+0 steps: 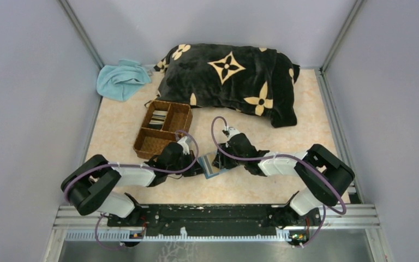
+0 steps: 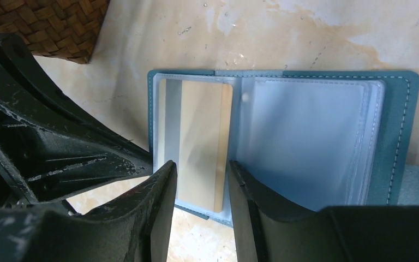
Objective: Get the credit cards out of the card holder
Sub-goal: Remove the credit card from the card holder.
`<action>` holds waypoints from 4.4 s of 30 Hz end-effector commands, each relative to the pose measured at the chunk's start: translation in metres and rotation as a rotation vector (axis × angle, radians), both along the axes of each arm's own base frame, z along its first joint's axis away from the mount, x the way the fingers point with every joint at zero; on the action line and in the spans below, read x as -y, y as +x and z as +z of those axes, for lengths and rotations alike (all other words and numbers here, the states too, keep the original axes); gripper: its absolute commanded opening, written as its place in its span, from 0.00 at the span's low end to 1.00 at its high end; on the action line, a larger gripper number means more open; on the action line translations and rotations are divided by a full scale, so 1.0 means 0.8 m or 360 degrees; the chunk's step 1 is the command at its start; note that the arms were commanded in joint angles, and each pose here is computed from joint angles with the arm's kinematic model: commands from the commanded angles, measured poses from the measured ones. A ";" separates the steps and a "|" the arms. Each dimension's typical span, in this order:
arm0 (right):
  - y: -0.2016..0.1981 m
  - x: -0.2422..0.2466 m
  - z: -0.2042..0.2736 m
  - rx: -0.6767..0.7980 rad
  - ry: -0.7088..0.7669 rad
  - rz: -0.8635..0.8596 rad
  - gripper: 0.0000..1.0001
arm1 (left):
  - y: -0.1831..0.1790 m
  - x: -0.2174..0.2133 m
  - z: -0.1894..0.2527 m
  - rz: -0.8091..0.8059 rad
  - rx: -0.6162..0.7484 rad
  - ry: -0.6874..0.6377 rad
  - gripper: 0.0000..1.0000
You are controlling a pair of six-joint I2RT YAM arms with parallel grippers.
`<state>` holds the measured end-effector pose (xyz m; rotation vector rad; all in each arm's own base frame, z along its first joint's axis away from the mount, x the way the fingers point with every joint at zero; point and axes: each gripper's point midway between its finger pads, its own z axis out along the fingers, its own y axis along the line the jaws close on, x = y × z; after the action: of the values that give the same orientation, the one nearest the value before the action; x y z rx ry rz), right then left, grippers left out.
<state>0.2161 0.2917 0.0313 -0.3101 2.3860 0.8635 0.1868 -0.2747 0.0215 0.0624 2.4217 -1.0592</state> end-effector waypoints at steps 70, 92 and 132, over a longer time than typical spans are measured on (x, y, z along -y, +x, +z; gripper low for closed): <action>0.009 0.014 0.016 0.0053 0.0142 0.0019 0.34 | 0.005 0.028 0.014 -0.0139 0.0056 -0.0067 0.00; -0.007 0.004 0.024 0.0010 0.0336 0.0102 0.38 | -0.005 0.018 -0.008 -0.0126 -0.0020 -0.0012 0.00; -0.027 -0.005 0.029 -0.0015 0.0336 0.0201 0.41 | -0.009 0.018 -0.010 -0.0137 -0.0039 -0.0017 0.00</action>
<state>0.2149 0.2799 0.0330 -0.3187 2.3168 1.0101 0.1844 -0.2908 0.0222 0.1365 2.4273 -1.1302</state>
